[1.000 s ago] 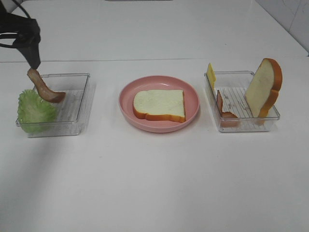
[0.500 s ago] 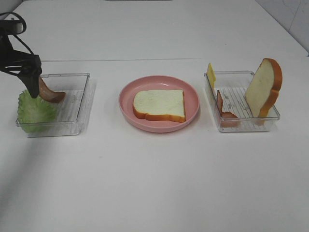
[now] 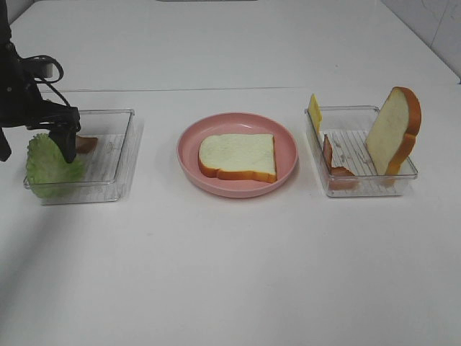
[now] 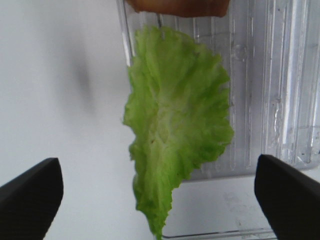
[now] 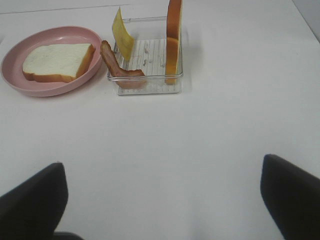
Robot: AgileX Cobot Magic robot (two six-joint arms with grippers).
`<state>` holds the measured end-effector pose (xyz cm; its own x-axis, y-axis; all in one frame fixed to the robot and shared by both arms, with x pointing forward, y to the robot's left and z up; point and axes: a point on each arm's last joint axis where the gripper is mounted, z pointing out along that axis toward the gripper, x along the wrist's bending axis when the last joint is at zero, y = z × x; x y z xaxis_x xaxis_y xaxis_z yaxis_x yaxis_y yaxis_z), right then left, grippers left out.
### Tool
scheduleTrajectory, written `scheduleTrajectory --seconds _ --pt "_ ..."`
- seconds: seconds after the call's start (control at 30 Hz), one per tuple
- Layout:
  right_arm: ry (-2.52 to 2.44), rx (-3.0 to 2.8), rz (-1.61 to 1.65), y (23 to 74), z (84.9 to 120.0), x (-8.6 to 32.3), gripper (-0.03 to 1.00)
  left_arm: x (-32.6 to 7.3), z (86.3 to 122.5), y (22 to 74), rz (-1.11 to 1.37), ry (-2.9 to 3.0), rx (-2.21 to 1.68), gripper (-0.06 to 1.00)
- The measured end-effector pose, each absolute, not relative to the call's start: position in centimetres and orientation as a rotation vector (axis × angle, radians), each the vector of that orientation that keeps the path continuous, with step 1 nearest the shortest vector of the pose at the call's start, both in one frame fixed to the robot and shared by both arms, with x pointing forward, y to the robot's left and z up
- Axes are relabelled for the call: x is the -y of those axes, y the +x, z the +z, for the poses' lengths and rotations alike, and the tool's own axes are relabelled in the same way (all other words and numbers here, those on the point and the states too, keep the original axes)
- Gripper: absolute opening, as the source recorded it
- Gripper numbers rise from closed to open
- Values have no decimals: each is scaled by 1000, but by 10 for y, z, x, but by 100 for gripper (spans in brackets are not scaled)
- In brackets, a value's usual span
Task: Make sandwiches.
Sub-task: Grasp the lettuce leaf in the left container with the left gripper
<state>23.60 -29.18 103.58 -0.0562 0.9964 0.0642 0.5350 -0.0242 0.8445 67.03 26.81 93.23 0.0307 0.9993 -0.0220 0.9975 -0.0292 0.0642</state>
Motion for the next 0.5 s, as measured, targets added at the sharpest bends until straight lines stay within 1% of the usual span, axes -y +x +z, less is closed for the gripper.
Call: scheduleTrajectory --seconds 0.07,0.13,0.17,0.2,0.23,0.27,0.3,0.37,0.47,0.5 --pt "1616 -1650 978 236 1036 292 99 -268 931 670 41 2210 -2146 98" --pt "1616 -1650 978 236 1036 292 99 -268 931 670 42 2214 -2143 96" --pt "1616 -1650 978 236 1036 292 99 -268 931 670 42 2214 -2143 94" --pt "1616 -1650 978 236 1036 292 99 -268 931 670 42 2214 -2143 94" --pt "1616 -1650 978 236 1036 292 99 -268 931 670 42 2219 -2137 81" --pt "1616 -1650 978 236 1036 292 99 -268 931 670 42 2220 -2136 66" --pt "1616 -1650 978 236 1036 292 99 -268 931 670 42 2220 -2136 66" --pt "1616 -1650 978 236 1036 292 99 -268 931 670 42 2218 -2138 49" --pt "1616 -1650 978 236 1036 292 99 -268 931 670 42 2218 -2138 47" --pt "1616 -1650 978 236 1036 292 99 -268 931 670 42 2218 -2138 44"
